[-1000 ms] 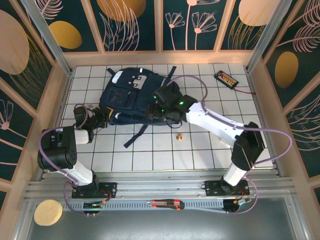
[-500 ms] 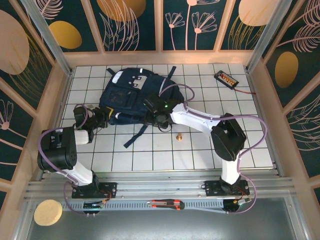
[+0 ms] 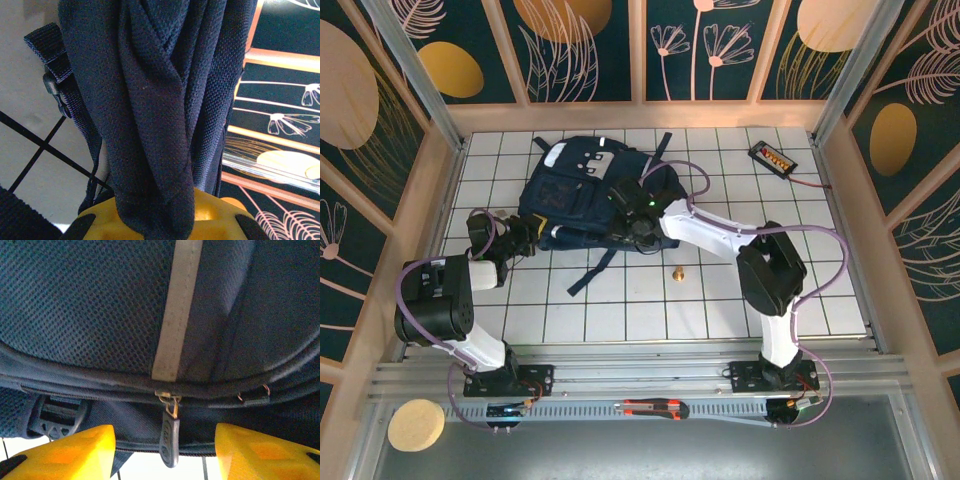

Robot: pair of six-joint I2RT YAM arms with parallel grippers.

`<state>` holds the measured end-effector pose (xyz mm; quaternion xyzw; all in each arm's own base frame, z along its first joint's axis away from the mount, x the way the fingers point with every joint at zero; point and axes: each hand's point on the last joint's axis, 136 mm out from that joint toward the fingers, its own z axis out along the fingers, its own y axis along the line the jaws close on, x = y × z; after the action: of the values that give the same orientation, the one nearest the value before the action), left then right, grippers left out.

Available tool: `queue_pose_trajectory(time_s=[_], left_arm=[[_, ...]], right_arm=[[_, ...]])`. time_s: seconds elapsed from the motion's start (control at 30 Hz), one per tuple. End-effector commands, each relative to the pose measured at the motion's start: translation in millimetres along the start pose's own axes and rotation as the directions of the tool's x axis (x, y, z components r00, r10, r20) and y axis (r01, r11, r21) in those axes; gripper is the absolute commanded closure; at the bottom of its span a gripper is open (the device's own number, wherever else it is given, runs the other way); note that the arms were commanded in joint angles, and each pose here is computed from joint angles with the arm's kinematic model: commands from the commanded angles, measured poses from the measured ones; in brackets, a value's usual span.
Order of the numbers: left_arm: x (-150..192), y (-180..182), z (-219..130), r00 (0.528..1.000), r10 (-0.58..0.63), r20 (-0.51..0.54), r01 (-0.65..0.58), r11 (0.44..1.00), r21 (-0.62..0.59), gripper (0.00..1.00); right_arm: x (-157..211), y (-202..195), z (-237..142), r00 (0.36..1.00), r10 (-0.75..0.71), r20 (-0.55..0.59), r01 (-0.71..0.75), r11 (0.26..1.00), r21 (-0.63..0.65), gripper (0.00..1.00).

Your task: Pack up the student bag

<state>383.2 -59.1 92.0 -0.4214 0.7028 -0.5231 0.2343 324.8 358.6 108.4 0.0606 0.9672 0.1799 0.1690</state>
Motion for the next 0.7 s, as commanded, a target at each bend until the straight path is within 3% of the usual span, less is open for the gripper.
queue_pose_trajectory(time_s=[0.0, 0.37, 0.67], left_arm=[[17.1, -31.1, -4.4, 0.995, 0.061, -0.076, -0.053, 0.993, 0.106, 0.89], [16.8, -32.8, -1.3, 0.995, 0.057, -0.079, -0.048, 0.993, 0.111, 0.89], [15.4, -34.5, 0.6, 0.996, 0.056, -0.075, -0.048, 0.993, 0.112, 0.89]], right_arm=[[-9.4, -0.6, 3.8, 1.000, -0.013, 0.021, 0.012, 0.999, 0.034, 0.45], [2.8, -8.9, 12.5, 1.000, -0.010, -0.011, 0.011, 0.998, 0.064, 0.53], [5.3, -14.9, 18.9, 0.999, -0.024, -0.025, 0.026, 0.994, 0.110, 0.68]])
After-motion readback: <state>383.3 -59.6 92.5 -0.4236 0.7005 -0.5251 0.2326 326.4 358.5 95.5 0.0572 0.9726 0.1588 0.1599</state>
